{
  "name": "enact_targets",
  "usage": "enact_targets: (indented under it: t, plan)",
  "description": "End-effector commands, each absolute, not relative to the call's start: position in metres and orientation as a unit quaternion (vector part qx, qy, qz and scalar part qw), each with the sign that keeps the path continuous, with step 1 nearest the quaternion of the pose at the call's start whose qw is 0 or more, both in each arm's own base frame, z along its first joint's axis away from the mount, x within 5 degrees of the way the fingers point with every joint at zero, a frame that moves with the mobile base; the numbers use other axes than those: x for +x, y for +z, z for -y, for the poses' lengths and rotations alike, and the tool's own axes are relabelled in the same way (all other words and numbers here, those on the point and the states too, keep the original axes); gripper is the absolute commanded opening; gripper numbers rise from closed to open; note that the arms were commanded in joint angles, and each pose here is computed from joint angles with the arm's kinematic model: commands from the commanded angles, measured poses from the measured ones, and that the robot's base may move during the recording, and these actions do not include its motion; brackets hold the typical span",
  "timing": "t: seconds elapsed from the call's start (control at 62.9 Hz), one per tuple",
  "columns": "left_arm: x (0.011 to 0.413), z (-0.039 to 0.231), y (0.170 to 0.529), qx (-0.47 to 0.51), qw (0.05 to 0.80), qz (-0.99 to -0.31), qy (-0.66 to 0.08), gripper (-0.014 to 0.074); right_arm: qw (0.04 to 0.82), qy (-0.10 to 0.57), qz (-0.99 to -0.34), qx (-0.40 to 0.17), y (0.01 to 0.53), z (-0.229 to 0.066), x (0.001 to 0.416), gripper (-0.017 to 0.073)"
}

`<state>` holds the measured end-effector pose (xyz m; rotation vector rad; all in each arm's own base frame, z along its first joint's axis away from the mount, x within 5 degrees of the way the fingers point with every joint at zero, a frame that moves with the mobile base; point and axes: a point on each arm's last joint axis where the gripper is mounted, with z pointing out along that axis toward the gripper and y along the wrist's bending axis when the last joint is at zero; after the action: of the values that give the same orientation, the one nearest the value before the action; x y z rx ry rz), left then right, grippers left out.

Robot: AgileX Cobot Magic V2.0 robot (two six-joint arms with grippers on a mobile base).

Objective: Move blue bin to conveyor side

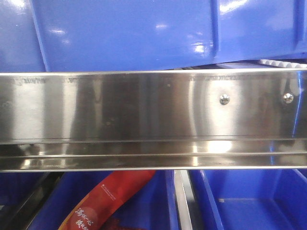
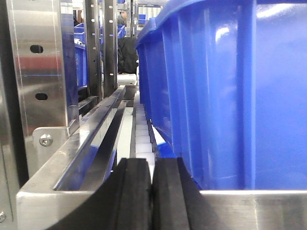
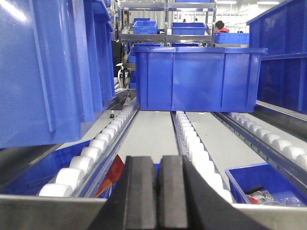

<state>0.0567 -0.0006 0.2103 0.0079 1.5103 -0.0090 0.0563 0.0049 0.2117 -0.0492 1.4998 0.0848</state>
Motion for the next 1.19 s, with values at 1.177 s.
enact_targets:
  t: [1.177]
  plan:
    - [0.049,0.001,0.247,0.004,0.77,-0.638,-0.007,0.0001,0.79,0.037,-0.612,-0.02,0.264,-0.003,0.044,-0.0088]
